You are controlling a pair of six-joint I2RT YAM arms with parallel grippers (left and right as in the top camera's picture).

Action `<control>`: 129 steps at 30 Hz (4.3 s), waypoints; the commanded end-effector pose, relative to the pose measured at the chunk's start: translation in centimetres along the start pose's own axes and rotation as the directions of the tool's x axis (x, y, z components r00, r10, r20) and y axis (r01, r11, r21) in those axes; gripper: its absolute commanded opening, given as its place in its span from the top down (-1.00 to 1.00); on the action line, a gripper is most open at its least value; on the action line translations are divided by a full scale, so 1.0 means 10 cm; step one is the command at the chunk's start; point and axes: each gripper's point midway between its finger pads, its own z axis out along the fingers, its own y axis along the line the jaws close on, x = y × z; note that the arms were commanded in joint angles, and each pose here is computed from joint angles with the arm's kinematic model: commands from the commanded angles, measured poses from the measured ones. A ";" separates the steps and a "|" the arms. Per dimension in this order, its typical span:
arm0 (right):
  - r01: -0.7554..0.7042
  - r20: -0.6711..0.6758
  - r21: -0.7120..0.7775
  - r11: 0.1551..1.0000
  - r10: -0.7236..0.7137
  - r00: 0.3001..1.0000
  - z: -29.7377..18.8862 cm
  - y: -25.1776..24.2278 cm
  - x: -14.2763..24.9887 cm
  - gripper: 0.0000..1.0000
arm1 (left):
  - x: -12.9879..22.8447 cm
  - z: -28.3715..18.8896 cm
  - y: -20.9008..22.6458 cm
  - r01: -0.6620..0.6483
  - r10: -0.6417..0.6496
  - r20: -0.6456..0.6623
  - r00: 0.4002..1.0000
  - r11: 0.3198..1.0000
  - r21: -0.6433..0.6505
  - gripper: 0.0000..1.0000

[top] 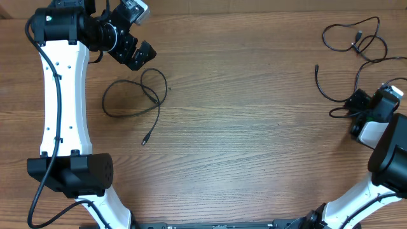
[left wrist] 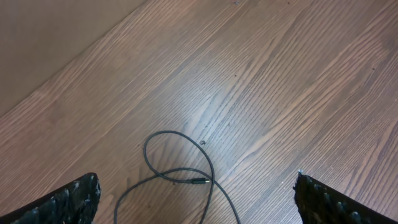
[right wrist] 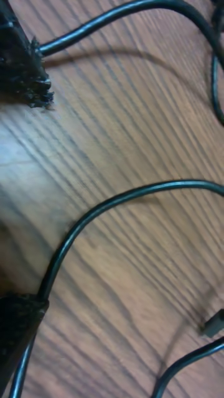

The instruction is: Untangle cables

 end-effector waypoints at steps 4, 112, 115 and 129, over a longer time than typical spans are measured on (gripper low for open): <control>-0.025 -0.147 -0.082 0.996 0.012 0.989 0.22 0.12 0.55 -1.00 | -0.06 -0.01 -0.03 -0.005 0.005 0.011 1.000 1.000 0.000 -0.99; 0.297 0.120 -0.897 0.328 -0.466 0.877 -3.17 3.11 0.60 -1.00 | 1.58 0.72 0.27 0.590 -0.751 -0.312 0.582 0.654 -0.473 -0.99; 0.296 0.119 -0.897 0.328 -0.466 0.877 -3.17 3.11 0.61 -1.00 | 1.85 0.92 0.22 0.607 -0.780 -0.330 0.531 0.622 -0.494 -0.99; 0.297 0.123 -0.897 0.327 -0.463 0.878 -3.17 3.11 0.60 -1.00 | 2.47 1.48 0.23 0.684 -0.863 -0.228 0.451 0.498 -0.532 -0.99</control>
